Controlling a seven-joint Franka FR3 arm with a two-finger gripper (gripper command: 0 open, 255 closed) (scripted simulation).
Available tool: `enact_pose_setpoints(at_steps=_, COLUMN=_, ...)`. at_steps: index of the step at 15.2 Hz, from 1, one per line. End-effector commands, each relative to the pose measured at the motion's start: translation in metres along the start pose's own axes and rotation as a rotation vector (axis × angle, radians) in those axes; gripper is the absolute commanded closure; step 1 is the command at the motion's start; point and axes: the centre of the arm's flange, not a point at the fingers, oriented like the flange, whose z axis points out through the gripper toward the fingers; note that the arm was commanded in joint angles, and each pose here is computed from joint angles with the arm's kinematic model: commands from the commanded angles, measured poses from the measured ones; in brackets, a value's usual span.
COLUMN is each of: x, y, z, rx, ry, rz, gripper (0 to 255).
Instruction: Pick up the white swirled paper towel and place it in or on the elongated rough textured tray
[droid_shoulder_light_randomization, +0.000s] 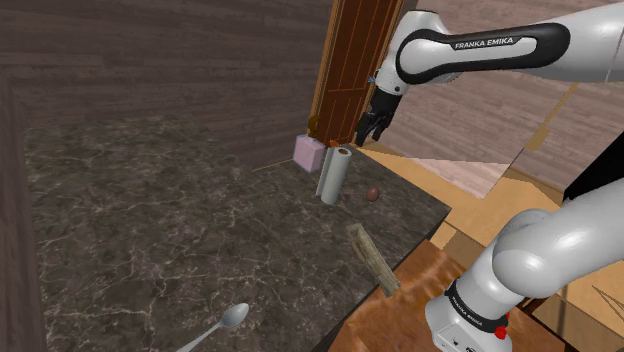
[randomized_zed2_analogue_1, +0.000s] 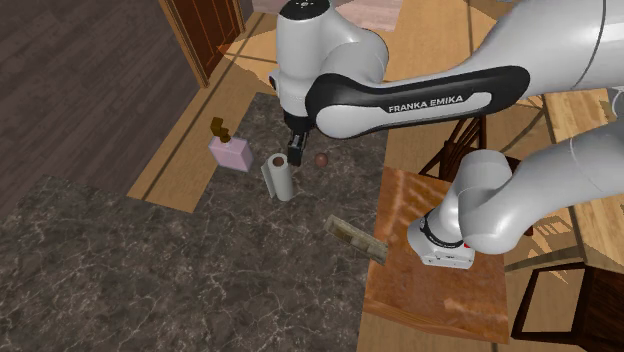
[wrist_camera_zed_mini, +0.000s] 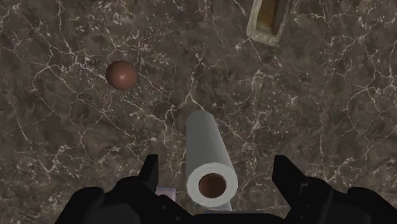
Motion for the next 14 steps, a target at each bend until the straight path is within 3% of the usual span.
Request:
enact_pose_setpoints(at_steps=1, x=0.018, y=-0.001, z=0.022, rx=0.0, ry=-0.014, rz=-0.009, gripper=0)
enact_pose_setpoints(at_steps=5, x=0.048, y=-0.006, z=0.057, rx=0.0, ry=-0.037, rz=-0.024, gripper=0)
enact_pose_setpoints(at_steps=14, x=0.046, y=-0.006, z=0.097, rx=0.0, ry=-0.037, rz=-0.024, gripper=0)
